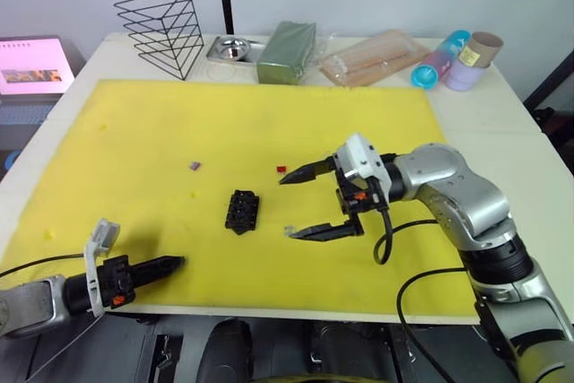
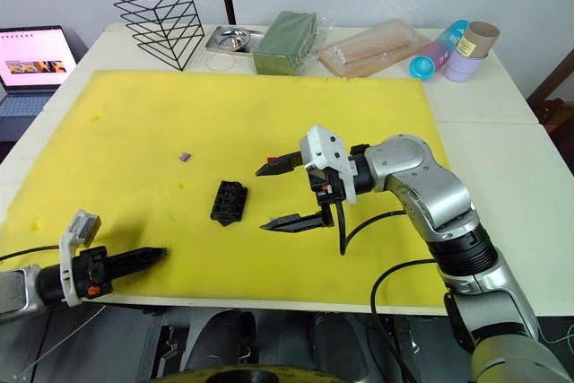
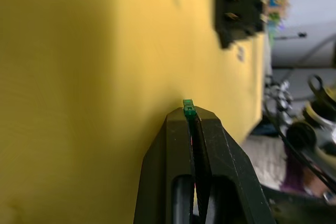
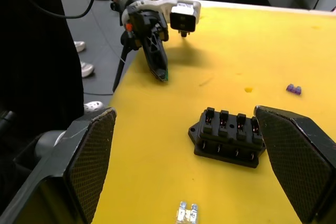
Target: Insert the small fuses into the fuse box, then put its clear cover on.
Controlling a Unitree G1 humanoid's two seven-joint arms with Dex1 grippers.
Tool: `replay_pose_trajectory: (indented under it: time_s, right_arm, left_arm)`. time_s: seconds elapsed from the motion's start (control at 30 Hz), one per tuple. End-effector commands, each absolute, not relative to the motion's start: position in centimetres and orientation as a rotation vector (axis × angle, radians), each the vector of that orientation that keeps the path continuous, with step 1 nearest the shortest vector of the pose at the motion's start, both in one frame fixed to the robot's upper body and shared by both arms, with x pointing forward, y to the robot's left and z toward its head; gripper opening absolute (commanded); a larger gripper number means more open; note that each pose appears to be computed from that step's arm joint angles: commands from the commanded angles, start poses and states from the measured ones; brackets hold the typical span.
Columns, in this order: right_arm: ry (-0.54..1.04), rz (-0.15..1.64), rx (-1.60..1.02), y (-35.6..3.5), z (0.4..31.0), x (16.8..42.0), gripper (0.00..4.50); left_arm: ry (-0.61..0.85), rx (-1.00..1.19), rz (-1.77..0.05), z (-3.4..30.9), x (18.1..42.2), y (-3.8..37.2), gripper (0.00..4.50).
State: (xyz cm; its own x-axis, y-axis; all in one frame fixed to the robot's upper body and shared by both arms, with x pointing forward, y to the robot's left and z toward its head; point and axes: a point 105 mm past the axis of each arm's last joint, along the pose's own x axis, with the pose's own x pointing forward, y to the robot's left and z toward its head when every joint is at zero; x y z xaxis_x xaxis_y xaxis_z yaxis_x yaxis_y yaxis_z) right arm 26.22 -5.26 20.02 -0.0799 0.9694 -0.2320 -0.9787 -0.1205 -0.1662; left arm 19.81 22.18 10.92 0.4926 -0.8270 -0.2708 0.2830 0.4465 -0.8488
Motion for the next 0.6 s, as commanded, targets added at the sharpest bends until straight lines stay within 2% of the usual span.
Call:
replay_pose_trajectory:
  time_s: [0.03, 0.1, 0.13, 0.3, 0.4, 0.6]
  right_arm:
    - [0.016, 1.655, -0.233, -5.2, 23.0, 26.5, 4.5]
    - [0.041, 1.656, -0.197, -5.2, 23.7, 26.6, 4.5]
    - [0.052, 1.659, -0.174, -5.1, 24.0, 26.6, 4.5]
    - [0.064, 1.652, -0.129, -4.7, 24.8, 26.8, 4.5]
    - [0.062, 1.643, -0.143, -4.6, 24.8, 26.8, 4.5]
    - [0.07, 1.649, -0.163, -4.3, 24.3, 26.5, 4.5]
  left_arm:
    - [0.424, -0.594, -0.974, 17.5, 21.3, 19.5, 0.04]
    - [0.234, -0.473, -1.001, 19.7, 22.0, 18.4, 0.04]
    - [0.185, -0.385, -1.019, 20.0, 22.3, 17.6, 0.04]
    - [0.121, -0.136, -1.141, 19.4, 22.3, 15.3, 0.04]
    - [0.019, -0.117, -1.14, 19.9, 22.8, 14.6, 0.04]
    - [-0.013, -0.054, -1.201, 19.6, 21.9, 13.8, 0.04]
